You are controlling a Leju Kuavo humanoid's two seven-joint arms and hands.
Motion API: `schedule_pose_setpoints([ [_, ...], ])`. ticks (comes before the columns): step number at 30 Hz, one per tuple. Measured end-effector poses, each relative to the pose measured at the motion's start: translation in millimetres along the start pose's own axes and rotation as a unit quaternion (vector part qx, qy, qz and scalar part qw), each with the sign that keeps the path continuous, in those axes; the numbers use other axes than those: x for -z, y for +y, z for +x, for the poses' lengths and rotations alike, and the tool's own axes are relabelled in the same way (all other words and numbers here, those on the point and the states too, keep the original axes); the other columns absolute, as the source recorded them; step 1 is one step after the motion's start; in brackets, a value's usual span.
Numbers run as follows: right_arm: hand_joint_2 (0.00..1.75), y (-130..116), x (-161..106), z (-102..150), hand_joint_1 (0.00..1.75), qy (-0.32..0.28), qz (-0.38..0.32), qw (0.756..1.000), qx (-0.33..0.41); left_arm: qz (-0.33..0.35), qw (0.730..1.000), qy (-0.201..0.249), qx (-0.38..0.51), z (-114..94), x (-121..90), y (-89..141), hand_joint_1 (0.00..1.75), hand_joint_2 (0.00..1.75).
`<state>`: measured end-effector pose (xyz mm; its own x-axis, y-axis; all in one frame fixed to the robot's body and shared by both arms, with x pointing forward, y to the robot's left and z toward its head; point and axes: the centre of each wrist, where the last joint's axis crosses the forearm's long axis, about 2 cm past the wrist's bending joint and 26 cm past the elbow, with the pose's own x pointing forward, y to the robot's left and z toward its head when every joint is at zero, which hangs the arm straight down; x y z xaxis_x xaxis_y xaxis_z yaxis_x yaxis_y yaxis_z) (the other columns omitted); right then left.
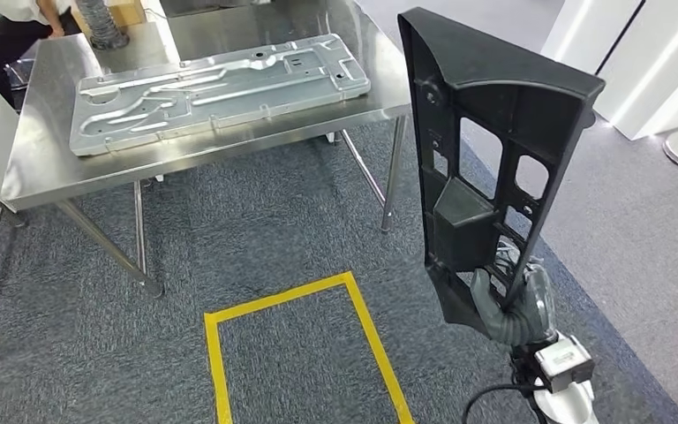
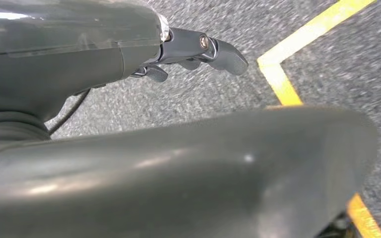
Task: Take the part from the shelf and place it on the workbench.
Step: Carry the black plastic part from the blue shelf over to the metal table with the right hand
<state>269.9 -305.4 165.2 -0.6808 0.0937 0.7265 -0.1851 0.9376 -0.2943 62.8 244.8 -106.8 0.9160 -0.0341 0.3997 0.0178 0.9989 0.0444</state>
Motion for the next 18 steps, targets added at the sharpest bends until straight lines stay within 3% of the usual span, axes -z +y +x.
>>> schedule_pose_setpoints([
  [18,1.75,-17.9,0.8,0.6,1.75,0.001,-0.003,1.000,-0.030,0.000,1.000,-0.002,-0.004,1.8,0.2,-1.9,0.00,0.00],
])
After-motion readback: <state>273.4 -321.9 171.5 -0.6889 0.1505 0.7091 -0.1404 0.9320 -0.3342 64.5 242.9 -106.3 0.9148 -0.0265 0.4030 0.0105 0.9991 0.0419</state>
